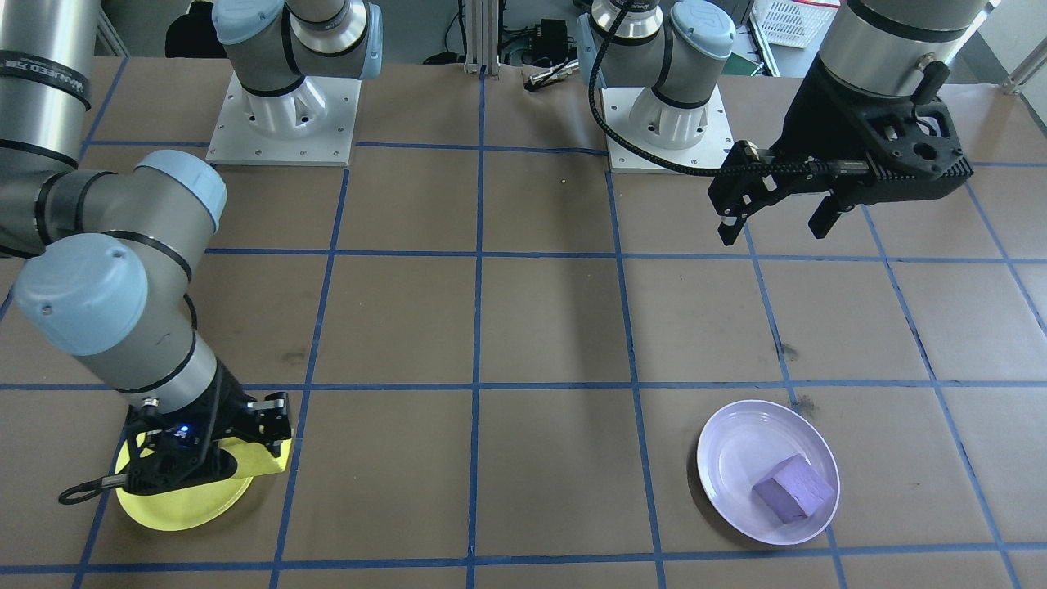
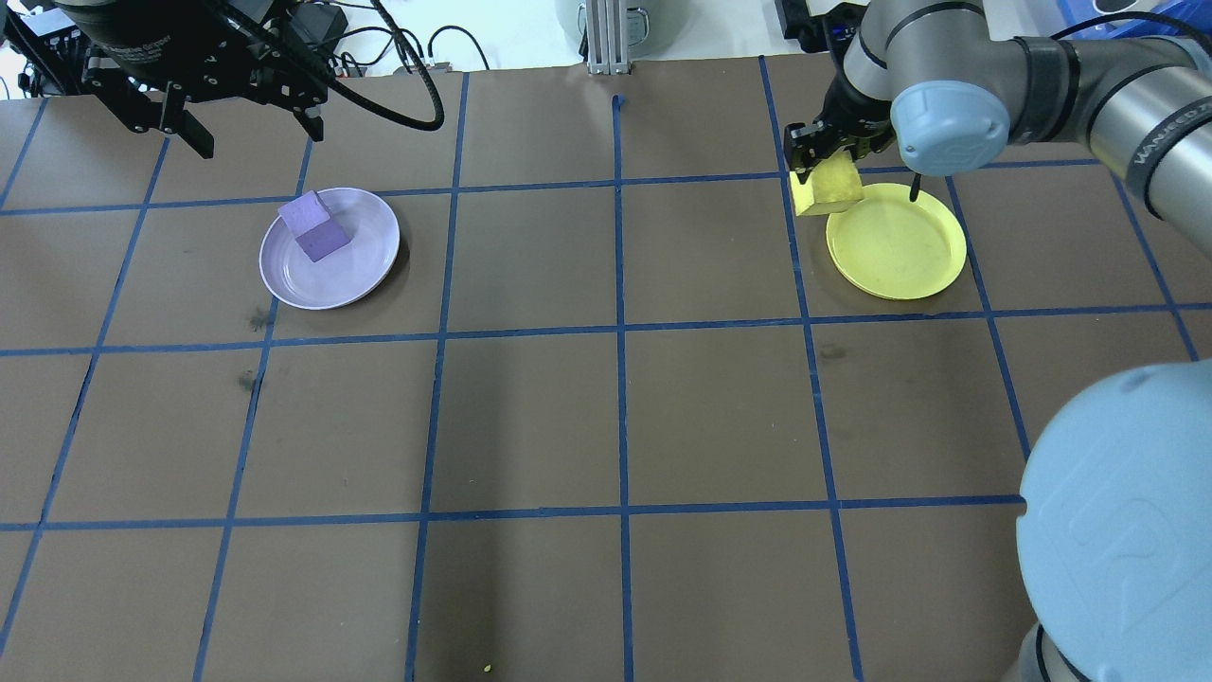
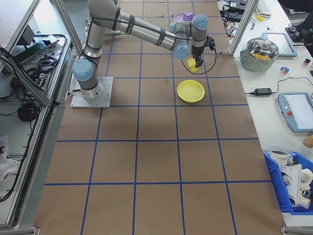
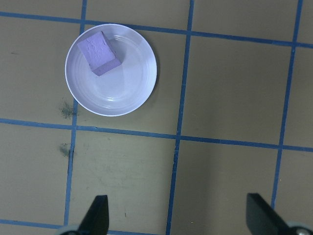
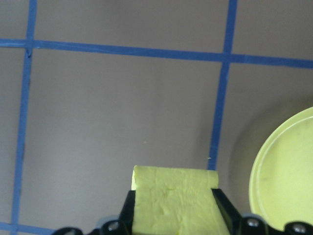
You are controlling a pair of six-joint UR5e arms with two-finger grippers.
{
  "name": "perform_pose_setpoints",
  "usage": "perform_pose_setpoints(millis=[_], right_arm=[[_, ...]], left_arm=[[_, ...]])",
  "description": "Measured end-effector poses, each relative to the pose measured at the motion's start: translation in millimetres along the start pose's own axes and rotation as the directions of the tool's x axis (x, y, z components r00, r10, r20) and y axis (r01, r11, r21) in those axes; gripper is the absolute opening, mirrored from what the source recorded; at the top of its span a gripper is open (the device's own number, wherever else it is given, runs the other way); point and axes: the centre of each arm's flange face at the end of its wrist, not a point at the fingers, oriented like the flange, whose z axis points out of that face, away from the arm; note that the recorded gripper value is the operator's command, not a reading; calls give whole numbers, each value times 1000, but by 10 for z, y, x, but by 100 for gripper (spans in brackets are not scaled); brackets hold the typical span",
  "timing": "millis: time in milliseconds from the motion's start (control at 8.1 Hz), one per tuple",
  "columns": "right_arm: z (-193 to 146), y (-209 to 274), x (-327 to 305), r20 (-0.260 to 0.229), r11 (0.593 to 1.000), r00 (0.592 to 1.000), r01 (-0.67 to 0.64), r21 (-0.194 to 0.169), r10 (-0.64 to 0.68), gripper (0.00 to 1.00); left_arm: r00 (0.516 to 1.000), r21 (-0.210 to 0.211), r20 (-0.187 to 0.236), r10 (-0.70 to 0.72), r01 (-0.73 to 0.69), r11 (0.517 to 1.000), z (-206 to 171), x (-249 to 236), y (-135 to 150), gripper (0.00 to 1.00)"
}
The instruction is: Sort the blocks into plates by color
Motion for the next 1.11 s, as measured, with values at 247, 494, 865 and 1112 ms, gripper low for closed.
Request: perform_pose_setpoints(millis=[247,494,865,1112], right_arm=[[140,-2,433,-140,991,981,129,-38,-133,0],[375,14,574,-180,983,968,157,-93,-172,10],[700,114,770,-161,976,973,138,-170,-166,100],[720,159,836,-149,973,976,126,-194,-156,100]], left_arm=[[1000,0,1,0,0,1000,-2,-1,1,100],[1000,1,0,0,0,1000,-3,-1,2,100],[1000,1,1,0,0,1000,-3,-1,2,100],[1000,1,0,0,0,1000,-3,-1,2,100]])
